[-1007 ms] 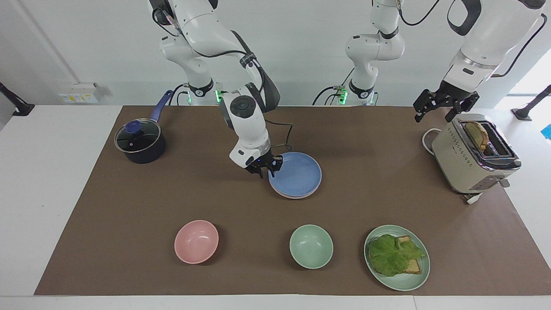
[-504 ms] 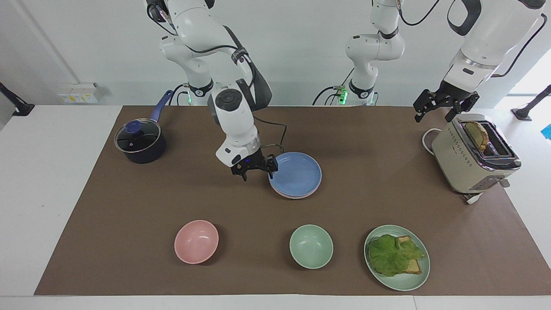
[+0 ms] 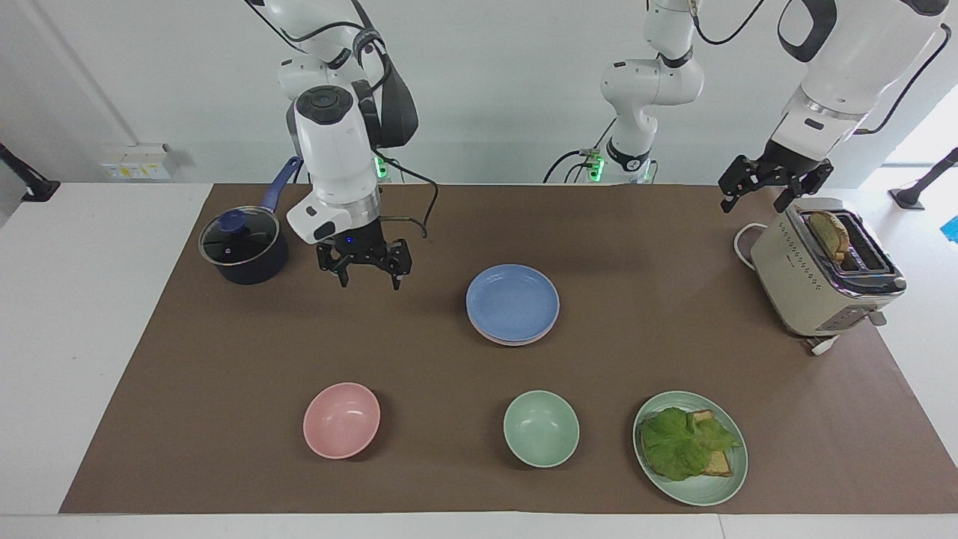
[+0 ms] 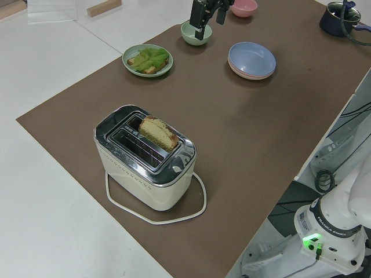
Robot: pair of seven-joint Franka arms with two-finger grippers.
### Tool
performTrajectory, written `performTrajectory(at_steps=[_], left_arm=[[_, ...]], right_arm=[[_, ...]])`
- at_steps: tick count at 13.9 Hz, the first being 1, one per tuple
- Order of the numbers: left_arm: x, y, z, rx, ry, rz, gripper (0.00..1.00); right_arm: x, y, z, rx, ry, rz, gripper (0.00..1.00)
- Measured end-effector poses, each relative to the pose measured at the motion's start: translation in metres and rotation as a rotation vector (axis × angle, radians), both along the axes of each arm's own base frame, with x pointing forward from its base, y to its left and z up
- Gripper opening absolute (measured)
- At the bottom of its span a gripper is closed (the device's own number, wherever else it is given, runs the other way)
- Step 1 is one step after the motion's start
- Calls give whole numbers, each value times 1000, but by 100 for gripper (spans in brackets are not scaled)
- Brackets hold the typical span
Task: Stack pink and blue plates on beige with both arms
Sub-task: 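Release the blue plate and withdraw the right gripper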
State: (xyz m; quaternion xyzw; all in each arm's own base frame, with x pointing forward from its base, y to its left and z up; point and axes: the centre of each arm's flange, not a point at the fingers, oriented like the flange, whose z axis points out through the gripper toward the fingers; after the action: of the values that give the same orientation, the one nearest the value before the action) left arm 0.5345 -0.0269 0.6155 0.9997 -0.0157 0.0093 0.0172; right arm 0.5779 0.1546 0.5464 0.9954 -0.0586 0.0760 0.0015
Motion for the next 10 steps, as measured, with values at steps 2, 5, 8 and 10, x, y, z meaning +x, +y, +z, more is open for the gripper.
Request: performTrajectory(at_steps=[2,5,8,10], left_arm=[[0,0,0,0,0,0,100],[0,0,0,0,0,0,100],[0,0,0,0,0,0,100],[0,0,0,0,0,0,100]], right_arm=[[-7,-6,35,-1,-16,-12,100],[-16,-20,77,-1,-41,-38,100],[-24,-48,104,5,-52,-89,100],[-30,-80,120,24,-57,-147,100]])
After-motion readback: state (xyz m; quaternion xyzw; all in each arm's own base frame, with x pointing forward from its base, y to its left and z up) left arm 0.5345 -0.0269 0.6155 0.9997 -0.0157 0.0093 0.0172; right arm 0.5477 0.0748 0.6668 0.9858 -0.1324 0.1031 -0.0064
